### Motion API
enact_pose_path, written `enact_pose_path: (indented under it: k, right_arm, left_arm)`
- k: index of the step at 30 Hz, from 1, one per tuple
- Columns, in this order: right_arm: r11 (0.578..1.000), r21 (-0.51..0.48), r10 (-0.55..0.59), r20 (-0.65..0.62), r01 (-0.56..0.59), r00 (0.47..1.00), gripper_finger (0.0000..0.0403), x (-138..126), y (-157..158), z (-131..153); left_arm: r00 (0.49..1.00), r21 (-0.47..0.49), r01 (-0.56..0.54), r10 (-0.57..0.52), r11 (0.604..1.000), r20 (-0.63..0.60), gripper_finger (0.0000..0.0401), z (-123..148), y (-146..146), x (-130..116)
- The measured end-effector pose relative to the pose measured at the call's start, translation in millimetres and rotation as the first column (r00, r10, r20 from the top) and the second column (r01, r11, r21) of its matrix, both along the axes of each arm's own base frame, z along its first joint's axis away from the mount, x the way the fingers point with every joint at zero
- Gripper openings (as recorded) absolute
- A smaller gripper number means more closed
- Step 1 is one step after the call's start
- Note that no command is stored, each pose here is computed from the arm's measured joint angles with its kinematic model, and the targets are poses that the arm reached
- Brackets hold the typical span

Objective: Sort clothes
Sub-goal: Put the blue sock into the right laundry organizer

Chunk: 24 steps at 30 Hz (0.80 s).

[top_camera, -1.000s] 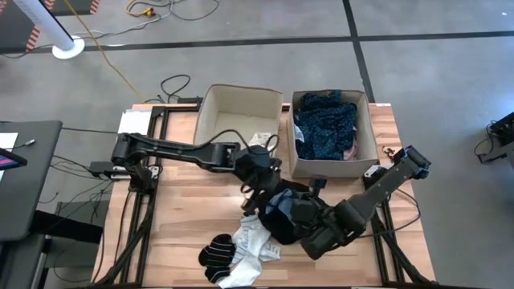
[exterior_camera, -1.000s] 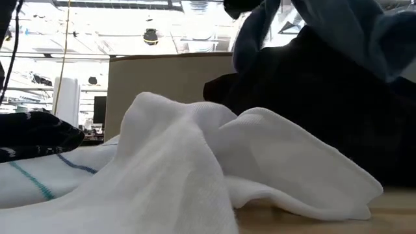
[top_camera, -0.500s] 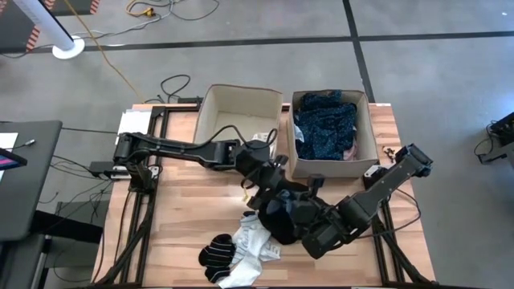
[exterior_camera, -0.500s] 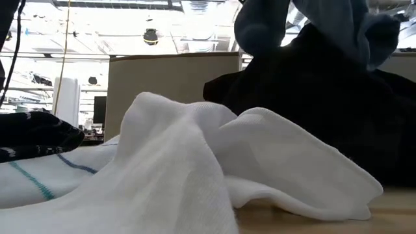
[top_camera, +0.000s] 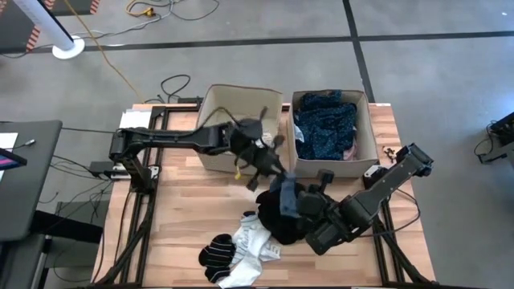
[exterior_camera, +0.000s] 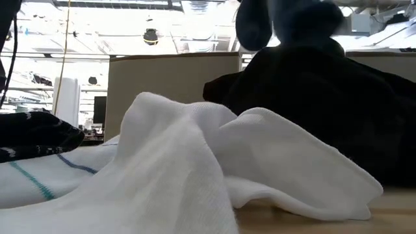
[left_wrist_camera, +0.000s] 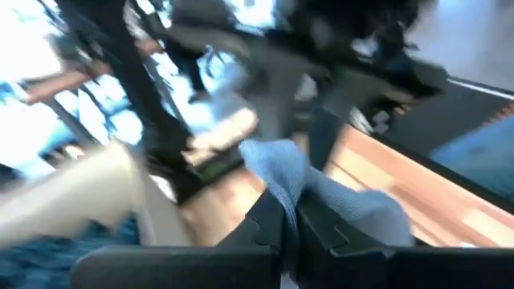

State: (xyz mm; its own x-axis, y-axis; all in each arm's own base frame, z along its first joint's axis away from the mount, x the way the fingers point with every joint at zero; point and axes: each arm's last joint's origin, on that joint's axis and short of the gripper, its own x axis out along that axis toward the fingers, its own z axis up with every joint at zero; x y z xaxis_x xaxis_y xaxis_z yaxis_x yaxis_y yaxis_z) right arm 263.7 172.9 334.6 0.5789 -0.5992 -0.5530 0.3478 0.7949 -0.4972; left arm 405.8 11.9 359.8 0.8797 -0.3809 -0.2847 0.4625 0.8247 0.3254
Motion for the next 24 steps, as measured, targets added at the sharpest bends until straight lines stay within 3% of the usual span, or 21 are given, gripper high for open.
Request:
enact_pose_path:
  k: [6, 10, 15, 24]
  right_arm:
    - [0.990, 0.127, -0.067, -0.005, 0.067, 0.998, 0.0189, -10.5, 5.9, -3.4]
    - [0.976, 0.191, -0.112, 0.045, 0.102, 0.993, 0.0228, -14.8, 11.9, -4.2]
    - [0.961, 0.254, -0.138, 0.083, 0.113, 0.987, 0.0233, -22.4, 24.5, -8.2]
    - [0.932, 0.344, -0.168, 0.142, 0.111, 0.975, 0.0215, -30.8, 42.6, -43.7]
  left_arm:
    - [0.986, 0.005, -0.076, 0.074, 0.997, 0.146, 0.0002, 23.0, 29.6, -7.7]
    - [0.952, -0.009, -0.124, 0.121, 0.992, 0.282, 0.0001, 39.7, 47.8, -11.6]
    - [0.903, -0.051, -0.175, 0.181, 0.983, 0.389, 0.0001, 48.8, 72.5, -13.0]
    - [0.844, -0.141, -0.118, 0.174, 0.983, 0.507, 0.0001, 45.6, 104.7, -5.8]
